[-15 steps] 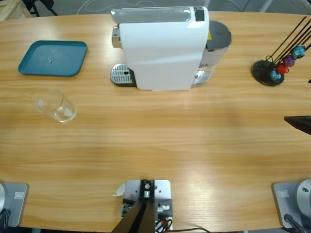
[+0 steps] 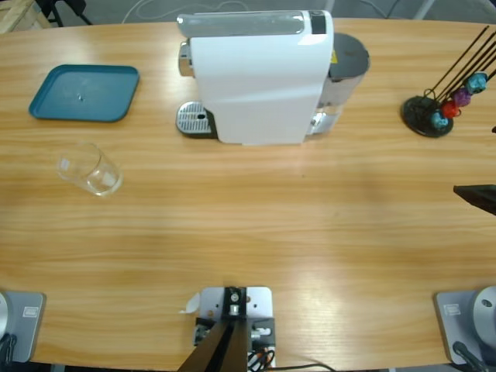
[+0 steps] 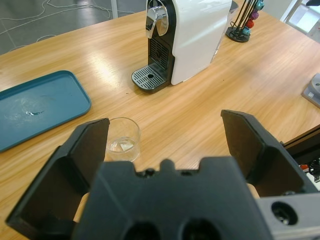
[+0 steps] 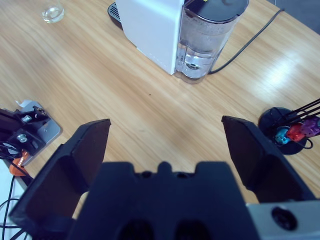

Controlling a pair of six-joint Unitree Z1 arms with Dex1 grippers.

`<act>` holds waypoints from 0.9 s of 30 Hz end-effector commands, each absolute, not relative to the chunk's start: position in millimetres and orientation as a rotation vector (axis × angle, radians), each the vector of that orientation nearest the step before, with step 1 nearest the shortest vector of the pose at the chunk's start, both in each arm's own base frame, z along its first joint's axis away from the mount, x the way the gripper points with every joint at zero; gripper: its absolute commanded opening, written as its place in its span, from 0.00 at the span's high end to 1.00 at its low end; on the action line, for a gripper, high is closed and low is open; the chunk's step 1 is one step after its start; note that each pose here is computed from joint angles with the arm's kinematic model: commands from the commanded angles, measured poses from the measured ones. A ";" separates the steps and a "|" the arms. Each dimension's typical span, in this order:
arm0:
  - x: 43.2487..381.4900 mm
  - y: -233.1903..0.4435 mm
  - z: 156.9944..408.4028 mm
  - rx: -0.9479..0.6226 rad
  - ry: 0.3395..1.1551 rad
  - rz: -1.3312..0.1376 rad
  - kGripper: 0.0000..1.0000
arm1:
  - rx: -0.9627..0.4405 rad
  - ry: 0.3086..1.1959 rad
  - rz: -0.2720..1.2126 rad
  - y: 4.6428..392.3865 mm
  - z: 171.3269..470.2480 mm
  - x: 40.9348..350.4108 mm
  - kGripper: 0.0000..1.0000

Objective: Pour coffee

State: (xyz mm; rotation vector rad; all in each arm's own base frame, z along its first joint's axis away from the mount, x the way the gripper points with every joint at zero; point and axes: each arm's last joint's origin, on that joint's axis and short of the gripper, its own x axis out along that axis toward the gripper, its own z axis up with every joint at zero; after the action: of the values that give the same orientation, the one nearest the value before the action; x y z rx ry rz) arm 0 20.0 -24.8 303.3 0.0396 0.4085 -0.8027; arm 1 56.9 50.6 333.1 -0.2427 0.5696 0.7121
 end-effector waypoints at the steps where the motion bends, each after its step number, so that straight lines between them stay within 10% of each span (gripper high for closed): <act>1: 10.3 -17.2 292.7 0.041 0.388 -0.824 0.03 | -0.251 0.588 0.721 49.8 324.8 54.7 0.00; 10: 32.7 -32.6 322.3 0.052 0.431 -0.749 0.03 | -0.209 0.611 0.704 45.0 329.3 49.6 0.00; 18: 140.6 -109.7 386.6 -0.164 0.740 -0.698 0.07 | -0.153 0.681 0.687 51.1 330.7 55.4 0.00; 27: 252.0 -176.8 385.5 -0.553 1.036 -0.685 0.05 | -0.098 0.714 0.645 52.7 328.0 58.3 0.00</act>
State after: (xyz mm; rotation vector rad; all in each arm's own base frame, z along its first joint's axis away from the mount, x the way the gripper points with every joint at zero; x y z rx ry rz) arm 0 180.9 -134.2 411.1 -0.3707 0.7993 -0.7151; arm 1 54.8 48.9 330.9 -0.1198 0.6721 0.6593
